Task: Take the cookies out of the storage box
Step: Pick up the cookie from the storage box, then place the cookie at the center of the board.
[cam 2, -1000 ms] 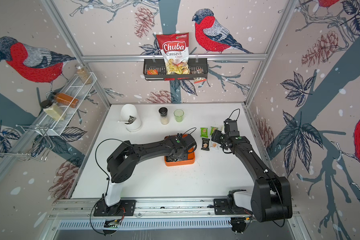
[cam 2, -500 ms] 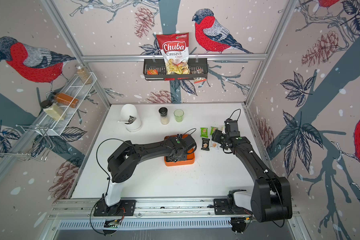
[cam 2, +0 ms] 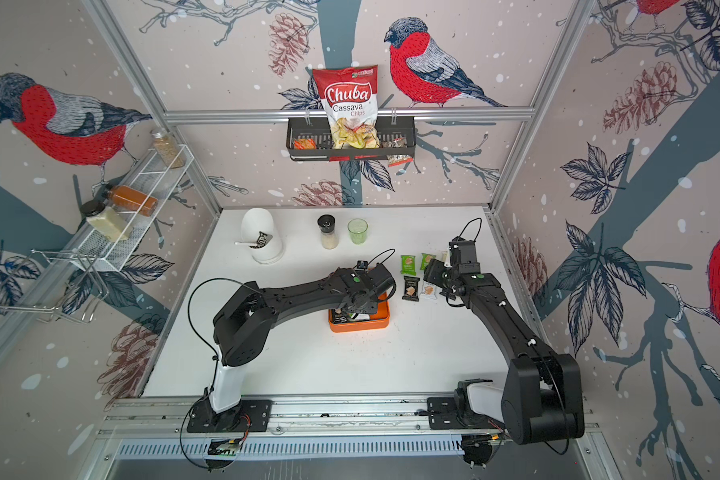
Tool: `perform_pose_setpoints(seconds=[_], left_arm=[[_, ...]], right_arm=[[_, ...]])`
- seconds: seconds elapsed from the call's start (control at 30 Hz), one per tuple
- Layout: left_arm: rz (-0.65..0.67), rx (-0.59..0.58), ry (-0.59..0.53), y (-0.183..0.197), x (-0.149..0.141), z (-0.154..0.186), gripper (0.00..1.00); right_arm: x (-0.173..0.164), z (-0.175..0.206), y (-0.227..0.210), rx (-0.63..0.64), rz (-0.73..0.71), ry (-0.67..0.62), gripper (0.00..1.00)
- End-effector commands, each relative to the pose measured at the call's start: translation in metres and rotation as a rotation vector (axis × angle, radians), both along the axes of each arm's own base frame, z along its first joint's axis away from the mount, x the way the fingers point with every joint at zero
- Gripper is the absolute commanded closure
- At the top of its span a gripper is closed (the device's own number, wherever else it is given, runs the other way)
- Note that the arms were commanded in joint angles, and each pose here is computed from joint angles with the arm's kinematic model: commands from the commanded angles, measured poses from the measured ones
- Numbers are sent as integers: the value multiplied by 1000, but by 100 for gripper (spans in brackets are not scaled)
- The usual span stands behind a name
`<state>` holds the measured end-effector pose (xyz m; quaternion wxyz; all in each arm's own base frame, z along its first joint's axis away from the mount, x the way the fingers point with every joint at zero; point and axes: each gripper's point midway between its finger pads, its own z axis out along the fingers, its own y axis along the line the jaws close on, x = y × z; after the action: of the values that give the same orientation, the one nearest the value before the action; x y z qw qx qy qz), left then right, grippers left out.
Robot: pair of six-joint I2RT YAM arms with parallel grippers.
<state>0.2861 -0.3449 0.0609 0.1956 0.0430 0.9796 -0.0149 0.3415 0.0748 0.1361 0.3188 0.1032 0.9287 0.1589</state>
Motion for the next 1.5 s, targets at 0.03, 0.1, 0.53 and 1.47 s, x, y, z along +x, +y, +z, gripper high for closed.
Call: perform_pose_setpoints(seconds=[0.03, 0.1, 0.53, 1.47], left_arm=[[-4, 26, -23, 4, 2, 9, 53], [-2, 25, -27, 5, 3, 11, 53], [10, 1, -64, 21, 29, 38, 56], [112, 25, -82, 195, 118, 23, 57]], right_arm=[[2, 5, 3, 22, 7, -18, 33], [3, 6, 4, 29, 9, -20, 33], [8, 20, 17, 72, 22, -45, 34], [91, 35, 51, 49, 1, -51, 34]])
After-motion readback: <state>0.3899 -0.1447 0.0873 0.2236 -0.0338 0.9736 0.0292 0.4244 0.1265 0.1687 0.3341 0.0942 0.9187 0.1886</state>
